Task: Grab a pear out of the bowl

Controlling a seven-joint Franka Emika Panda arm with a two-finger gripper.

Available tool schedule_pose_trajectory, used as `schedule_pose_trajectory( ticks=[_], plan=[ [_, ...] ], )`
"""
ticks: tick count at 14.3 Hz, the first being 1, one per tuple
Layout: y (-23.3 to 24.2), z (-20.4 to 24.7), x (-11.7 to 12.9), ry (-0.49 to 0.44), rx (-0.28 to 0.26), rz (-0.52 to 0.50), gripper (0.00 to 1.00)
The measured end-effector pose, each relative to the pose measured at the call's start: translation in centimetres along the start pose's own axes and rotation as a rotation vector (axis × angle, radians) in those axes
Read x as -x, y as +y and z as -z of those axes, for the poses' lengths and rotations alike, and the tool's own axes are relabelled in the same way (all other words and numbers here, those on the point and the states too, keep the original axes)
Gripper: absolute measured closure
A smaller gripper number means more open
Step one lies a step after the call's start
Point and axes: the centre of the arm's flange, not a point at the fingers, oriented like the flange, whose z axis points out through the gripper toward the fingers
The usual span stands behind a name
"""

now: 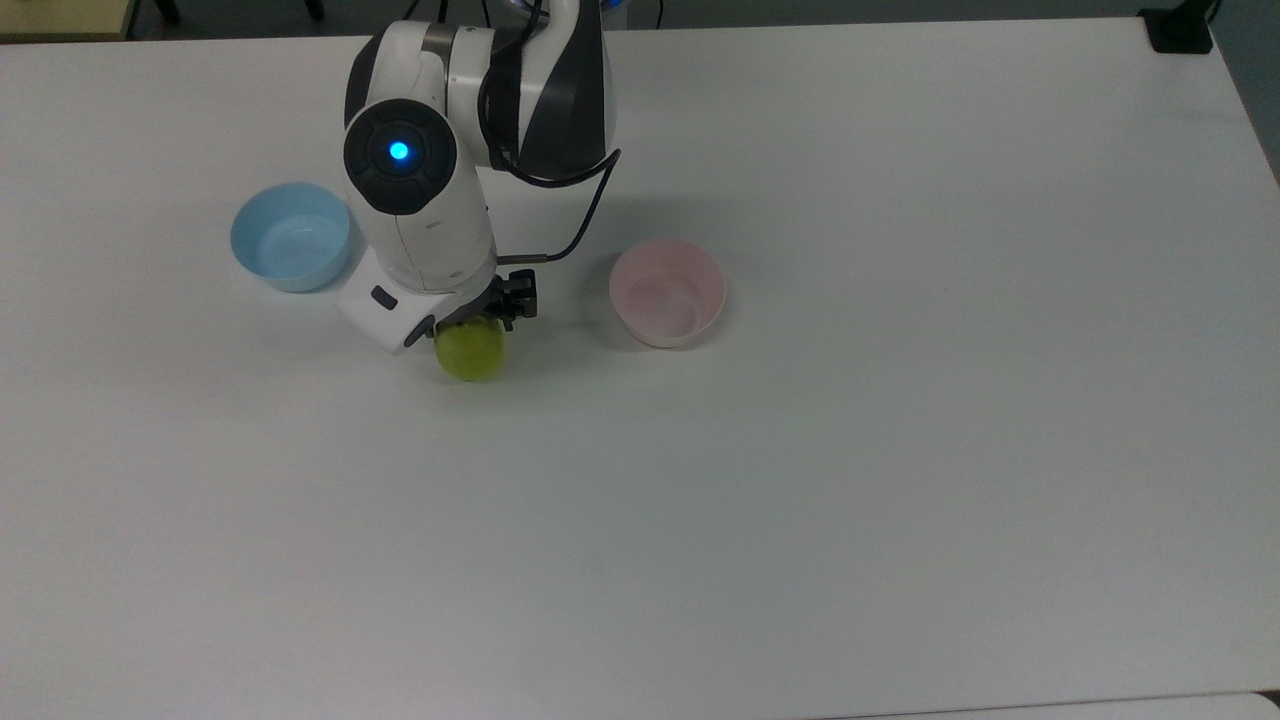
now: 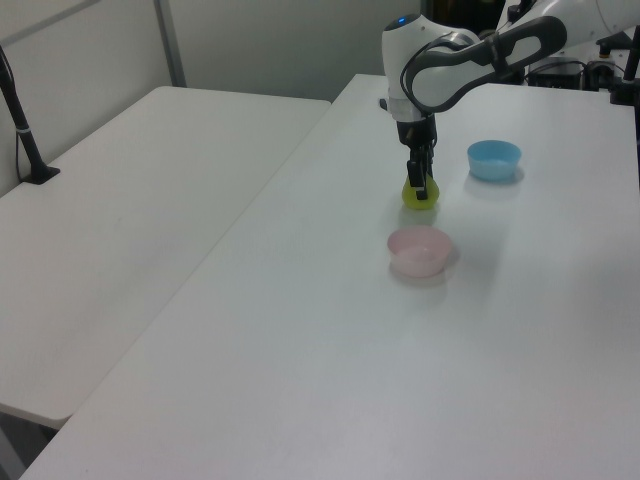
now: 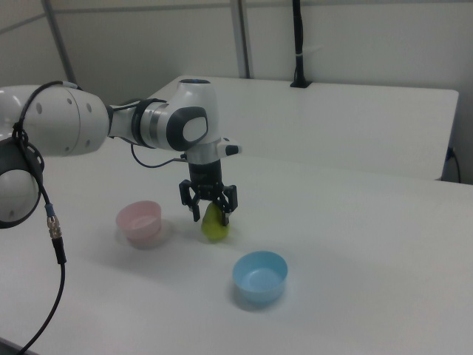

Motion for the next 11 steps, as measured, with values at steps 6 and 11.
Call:
schedule_pose_trajectory(
  ticks=[6, 11],
  plan=[
    [0.3, 13.5, 5.0, 0.108, 0.000, -0.156, 0.00],
    [-1.2, 23.6, 15.5, 0.117, -0.020, -0.156, 0.00]
  ],
)
